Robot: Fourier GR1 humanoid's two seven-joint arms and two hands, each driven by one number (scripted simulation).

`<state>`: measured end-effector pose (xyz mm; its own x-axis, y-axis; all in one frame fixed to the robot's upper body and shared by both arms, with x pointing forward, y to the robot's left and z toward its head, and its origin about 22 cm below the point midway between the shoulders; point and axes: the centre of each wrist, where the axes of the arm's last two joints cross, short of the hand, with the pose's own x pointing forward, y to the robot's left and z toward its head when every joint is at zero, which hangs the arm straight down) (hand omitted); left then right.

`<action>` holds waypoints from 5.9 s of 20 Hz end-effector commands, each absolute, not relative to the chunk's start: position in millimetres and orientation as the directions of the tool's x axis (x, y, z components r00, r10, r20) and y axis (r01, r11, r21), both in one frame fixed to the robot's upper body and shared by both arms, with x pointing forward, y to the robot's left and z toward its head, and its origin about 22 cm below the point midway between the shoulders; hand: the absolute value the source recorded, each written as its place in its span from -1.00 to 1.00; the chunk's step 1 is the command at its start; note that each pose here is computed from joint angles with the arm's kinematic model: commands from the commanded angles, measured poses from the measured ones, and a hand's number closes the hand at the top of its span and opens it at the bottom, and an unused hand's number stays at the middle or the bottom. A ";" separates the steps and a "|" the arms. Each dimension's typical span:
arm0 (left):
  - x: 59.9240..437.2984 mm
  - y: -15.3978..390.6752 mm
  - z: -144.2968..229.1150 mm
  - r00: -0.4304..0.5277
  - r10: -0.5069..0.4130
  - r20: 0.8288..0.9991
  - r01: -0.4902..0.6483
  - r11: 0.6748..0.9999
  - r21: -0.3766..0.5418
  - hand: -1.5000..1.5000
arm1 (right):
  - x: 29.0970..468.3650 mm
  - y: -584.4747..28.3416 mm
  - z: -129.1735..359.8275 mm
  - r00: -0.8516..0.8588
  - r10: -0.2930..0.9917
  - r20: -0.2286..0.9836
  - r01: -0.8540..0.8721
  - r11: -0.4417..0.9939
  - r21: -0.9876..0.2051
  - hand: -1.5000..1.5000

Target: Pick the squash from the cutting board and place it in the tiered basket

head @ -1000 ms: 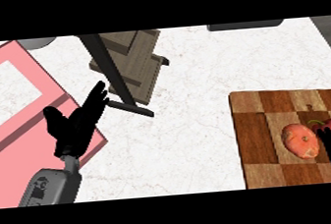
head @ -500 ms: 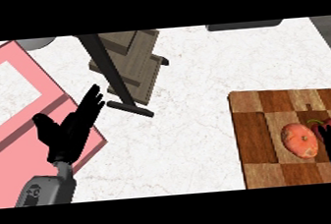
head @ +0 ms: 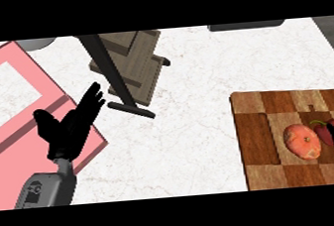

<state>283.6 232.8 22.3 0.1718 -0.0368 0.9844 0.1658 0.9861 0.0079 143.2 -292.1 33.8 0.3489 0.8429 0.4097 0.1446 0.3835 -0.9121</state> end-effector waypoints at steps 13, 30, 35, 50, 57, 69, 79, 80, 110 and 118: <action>288.4 221.1 22.1 0.159 -0.038 0.987 0.160 0.987 0.012 0.00 | 178.2 -316.3 -3.0 0.366 0.798 0.478 0.163 0.451 -0.878 -1.00; 278.5 231.8 23.2 0.153 -0.046 0.987 0.174 0.985 0.019 0.00 | 224.5 -309.4 -34.1 0.222 0.857 0.466 0.091 0.457 -0.885 1.00; 293.3 221.3 33.3 0.150 -0.030 0.988 0.172 0.985 0.004 0.00 | 200.9 -284.8 -37.7 0.192 0.870 0.454 0.120 0.439 -0.891 1.00; 277.2 227.8 17.6 0.198 -0.047 0.979 0.155 0.988 0.016 0.00 | 167.6 -163.5 83.4 0.508 0.739 0.443 0.103 0.458 -0.883 1.00; 278.0 227.6 17.6 0.210 -0.040 0.977 0.156 0.988 0.006 0.00 | 140.3 -137.1 162.9 0.422 0.653 0.629 0.346 0.525 -0.778 1.00; 279.0 224.9 20.5 0.188 -0.055 0.981 0.165 0.986 0.024 0.00 | 132.4 -117.4 208.1 0.256 0.753 0.606 0.554 0.400 -0.730 1.00; 283.1 216.6 24.8 0.184 -0.058 0.981 0.195 0.981 0.022 0.00 | 163.3 -107.8 220.3 0.293 0.787 0.542 0.564 0.316 -0.763 1.00; 282.7 214.2 25.5 0.177 -0.070 0.982 0.215 0.976 0.031 0.00 | 167.9 -104.2 219.6 0.295 0.793 0.533 0.554 0.313 -0.772 1.00; 304.7 183.8 43.2 0.114 -0.075 0.991 0.331 0.943 0.033 0.00 | 351.5 -60.7 378.7 0.156 0.493 0.856 0.579 0.657 -0.484 -1.00; 305.3 183.8 39.7 0.124 -0.076 0.989 0.310 0.950 0.034 0.00 | 381.0 -28.2 382.1 -0.015 0.520 0.854 0.638 0.663 -0.392 -1.00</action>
<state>303.3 181.5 39.9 0.1246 -0.0728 0.9895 0.3195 0.9471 0.0294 371.6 -44.8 380.3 0.0283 0.5885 0.8080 0.5855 0.6454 -0.4905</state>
